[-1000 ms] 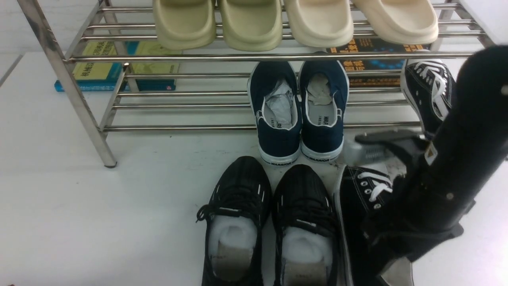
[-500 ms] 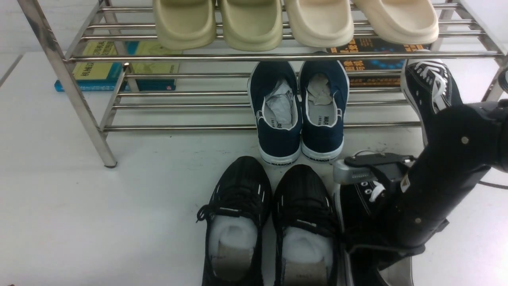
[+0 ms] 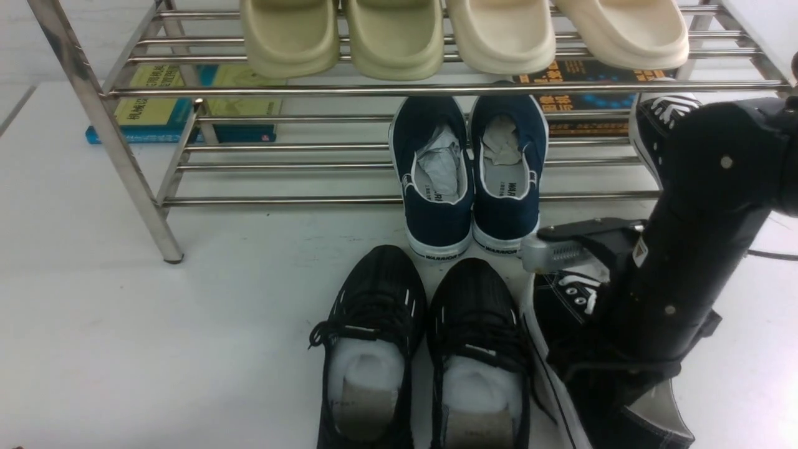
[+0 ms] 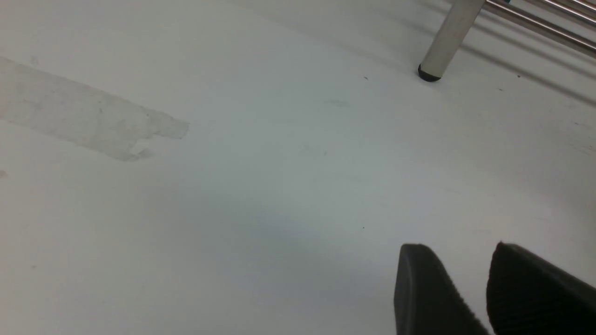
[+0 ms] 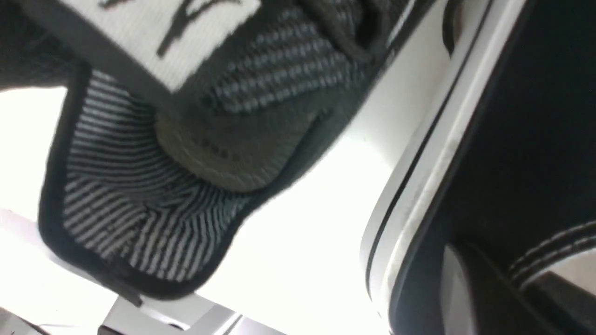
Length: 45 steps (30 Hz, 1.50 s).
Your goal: Take the shoes off the shelf with your hand on the white table.
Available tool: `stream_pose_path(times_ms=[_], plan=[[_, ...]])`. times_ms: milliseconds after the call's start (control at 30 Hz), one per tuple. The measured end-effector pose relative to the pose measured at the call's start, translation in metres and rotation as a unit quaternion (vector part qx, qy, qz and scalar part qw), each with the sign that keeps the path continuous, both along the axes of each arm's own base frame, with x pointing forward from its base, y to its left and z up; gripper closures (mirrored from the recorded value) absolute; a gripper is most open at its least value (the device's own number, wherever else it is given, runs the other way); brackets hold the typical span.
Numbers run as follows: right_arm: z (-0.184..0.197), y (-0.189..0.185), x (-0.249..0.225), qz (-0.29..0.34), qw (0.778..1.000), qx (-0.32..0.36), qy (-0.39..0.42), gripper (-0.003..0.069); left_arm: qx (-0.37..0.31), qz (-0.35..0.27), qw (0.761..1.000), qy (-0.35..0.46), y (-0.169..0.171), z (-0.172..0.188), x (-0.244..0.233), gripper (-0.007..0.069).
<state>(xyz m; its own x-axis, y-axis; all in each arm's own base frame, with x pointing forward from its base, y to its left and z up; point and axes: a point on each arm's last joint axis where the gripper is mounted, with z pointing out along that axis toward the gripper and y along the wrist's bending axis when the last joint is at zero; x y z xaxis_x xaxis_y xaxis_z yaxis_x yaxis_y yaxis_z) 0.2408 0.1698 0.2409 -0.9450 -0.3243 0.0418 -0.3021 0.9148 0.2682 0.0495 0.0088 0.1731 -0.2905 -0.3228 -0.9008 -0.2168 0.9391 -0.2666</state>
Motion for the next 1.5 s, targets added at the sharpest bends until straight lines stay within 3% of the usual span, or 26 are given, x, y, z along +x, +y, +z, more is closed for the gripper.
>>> stream_pose_path(times_ms=[333, 533, 867, 1100, 1233, 1500], plan=[[-0.002, -0.012, 0.006, -0.021, 0.996, -0.087, -0.004, 0.0652, 0.0, 0.0, 1.0, 0.0, 0.0, 0.0, 0.0, 0.0386], [-0.002, -0.008, 0.012, -0.029, 0.996, -0.082, -0.025, 0.0648, 0.0, 0.0, 1.0, 0.0, 0.0, 0.0, 0.0, 0.0386], [-0.034, 0.042, -0.001, 0.021, 0.997, -0.067, -0.018, 0.0637, 0.0, 0.0, 1.0, 0.0, 0.0, 0.0, 0.0, 0.0386], [-0.034, 0.047, -0.005, 0.027, 0.997, -0.065, -0.012, 0.062, 0.0, 0.0, 1.0, 0.0, 0.0, 0.0, 0.0, 0.0386], [-0.034, 0.048, -0.007, 0.025, 0.998, -0.061, -0.006, 0.0545, 0.0, 0.0, 1.0, 0.0, 0.0, 0.0, 0.0, 0.0386], [-0.009, 0.053, -0.008, 0.04, 0.998, -0.037, 0.005, 0.0184, 0.0, 0.0, 1.0, 0.0, 0.0, 0.0, 0.0, 0.0386]])
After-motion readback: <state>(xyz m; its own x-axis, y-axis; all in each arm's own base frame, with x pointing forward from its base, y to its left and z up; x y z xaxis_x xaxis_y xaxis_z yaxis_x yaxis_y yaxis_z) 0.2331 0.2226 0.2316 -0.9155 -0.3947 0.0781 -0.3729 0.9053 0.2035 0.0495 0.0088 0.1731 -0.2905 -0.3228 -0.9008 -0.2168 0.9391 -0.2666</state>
